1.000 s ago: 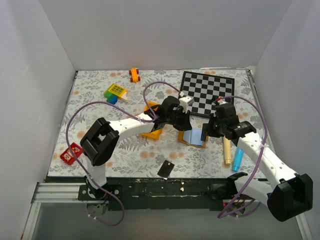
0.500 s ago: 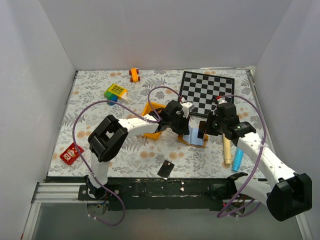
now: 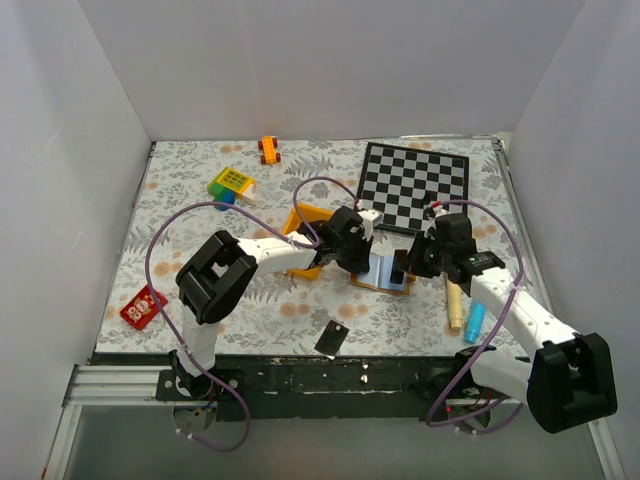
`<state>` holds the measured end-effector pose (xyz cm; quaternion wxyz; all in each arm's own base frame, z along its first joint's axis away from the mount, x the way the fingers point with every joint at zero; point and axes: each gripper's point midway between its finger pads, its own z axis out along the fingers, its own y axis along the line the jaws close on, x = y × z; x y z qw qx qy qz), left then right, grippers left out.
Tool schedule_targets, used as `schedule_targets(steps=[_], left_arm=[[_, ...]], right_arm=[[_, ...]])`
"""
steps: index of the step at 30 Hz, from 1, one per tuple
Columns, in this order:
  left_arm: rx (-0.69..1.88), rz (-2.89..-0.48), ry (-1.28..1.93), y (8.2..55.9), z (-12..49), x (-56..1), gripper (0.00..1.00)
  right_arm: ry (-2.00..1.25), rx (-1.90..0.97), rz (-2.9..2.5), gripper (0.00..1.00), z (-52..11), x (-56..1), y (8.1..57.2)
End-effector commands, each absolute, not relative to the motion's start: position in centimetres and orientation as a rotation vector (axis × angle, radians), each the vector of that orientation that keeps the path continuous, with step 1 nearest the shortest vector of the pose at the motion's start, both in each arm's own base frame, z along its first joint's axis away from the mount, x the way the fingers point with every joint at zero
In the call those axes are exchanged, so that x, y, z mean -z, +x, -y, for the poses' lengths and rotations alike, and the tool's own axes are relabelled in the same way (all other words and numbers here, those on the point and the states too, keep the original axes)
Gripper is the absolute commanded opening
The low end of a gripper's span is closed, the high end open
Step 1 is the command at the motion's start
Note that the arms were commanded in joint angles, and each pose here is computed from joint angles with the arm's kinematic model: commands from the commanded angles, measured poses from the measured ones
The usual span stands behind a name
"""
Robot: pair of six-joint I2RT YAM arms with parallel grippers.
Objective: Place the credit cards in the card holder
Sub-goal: Insert the credit card into the card slot.
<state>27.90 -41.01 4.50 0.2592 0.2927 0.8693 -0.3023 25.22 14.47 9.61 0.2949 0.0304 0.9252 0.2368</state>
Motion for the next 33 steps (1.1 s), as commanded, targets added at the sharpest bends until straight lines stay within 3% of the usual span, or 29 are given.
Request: schedule_targets(steps=[1, 17, 33], left_arm=[[0.765, -2.377, 0.783, 27.8, 40.3, -3.6, 0.00], [0.789, -2.395, 0.770, 27.6, 40.0, -2.7, 0.00], [0.817, -2.410, 0.744, 27.5, 39.6, -2.4, 0.00]], right_arm=[[0.061, -0.696, -2.370, 0.01, -15.4, -10.9, 26.9], [0.119, -0.824, -2.385, 0.01, -17.3, -8.9, 28.2], [0.197, -0.734, -2.431, 0.01, -16.0, -4.8, 27.9]])
